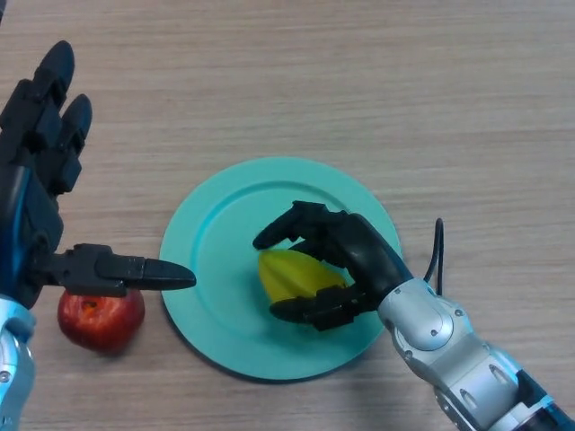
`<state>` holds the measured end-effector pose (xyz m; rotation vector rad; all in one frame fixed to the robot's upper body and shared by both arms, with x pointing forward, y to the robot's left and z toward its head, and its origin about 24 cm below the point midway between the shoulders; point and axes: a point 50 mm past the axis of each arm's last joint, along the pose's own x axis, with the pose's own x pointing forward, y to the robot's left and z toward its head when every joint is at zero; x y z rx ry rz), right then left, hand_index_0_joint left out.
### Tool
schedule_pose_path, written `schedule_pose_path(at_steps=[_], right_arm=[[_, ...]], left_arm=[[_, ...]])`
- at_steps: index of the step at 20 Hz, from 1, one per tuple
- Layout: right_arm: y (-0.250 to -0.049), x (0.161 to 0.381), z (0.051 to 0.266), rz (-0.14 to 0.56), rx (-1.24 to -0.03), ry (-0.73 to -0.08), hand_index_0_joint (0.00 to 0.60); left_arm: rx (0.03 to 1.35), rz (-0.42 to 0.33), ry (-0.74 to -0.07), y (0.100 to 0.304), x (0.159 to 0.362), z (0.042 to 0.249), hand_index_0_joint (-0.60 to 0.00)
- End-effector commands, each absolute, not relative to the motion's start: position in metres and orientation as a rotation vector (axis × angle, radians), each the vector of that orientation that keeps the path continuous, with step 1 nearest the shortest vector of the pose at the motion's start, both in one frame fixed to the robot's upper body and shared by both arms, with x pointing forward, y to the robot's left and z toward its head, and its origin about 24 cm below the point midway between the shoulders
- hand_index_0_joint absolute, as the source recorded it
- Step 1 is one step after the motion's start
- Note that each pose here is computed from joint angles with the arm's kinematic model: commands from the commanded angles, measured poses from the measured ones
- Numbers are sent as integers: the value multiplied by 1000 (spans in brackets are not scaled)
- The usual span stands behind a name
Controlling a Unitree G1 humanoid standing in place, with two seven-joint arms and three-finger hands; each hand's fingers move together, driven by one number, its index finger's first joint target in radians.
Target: Pick up the yellow starfruit and place it on the plate
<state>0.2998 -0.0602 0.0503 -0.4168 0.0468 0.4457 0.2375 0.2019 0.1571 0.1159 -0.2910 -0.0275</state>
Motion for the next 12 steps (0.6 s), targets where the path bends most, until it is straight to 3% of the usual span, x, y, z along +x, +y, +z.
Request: schedule_pose_path(at_steps=[1,7,12], right_arm=[[-62,310,100,416,-302,-192,0],[-80,311,130,321,-277,-302,0],[-120,287,162,290,-129,-333,0]], left_arm=[[158,-46,-556,202,225,192,0],[131,-59,-561,199,226,191,0],[177,-81,-533,187,234,185,0]])
